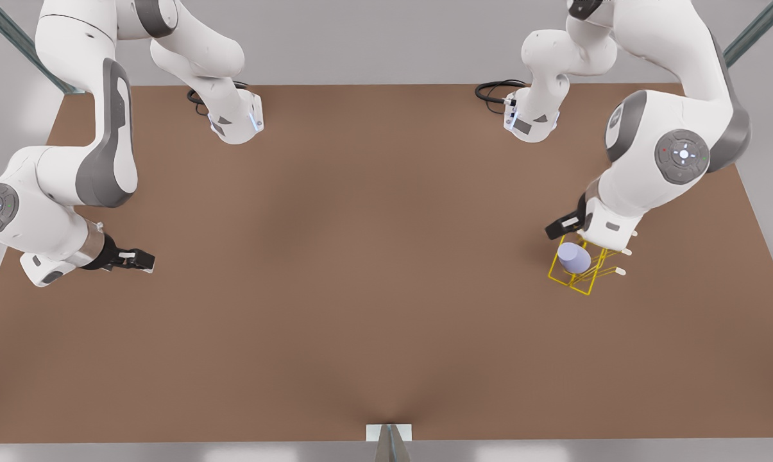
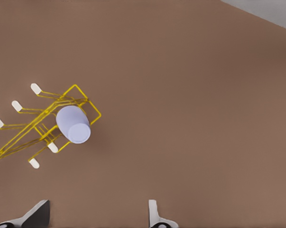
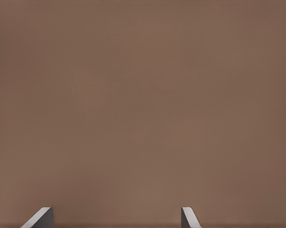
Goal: Place the cup on the cup holder
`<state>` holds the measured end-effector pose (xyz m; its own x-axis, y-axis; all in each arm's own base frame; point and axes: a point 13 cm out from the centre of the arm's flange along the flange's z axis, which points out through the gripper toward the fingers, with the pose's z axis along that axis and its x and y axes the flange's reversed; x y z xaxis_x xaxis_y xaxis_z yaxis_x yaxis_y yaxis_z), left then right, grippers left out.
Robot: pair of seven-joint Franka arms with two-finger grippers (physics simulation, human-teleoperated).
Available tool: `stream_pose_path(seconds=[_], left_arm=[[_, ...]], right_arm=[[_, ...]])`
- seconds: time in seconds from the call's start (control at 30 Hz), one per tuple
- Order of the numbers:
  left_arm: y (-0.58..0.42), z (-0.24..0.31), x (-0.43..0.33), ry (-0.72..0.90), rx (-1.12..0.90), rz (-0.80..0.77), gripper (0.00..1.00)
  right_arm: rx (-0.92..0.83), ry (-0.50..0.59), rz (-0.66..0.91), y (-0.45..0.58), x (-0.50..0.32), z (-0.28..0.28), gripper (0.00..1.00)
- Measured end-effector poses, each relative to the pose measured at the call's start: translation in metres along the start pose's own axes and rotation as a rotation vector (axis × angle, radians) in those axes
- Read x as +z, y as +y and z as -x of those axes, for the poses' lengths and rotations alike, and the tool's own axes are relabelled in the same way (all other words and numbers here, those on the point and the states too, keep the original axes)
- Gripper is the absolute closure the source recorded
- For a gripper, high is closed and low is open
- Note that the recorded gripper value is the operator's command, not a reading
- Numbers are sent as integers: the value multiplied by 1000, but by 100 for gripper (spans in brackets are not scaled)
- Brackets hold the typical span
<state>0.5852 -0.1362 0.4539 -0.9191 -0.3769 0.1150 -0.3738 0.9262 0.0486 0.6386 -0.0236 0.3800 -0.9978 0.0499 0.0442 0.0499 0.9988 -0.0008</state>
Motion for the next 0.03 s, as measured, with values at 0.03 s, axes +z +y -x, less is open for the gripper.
stream_pose_path(seconds=[0.03], left_arm=[[2,3,0,1,28,2,0]], right_arm=[[0,0,0,0,0,0,0]])
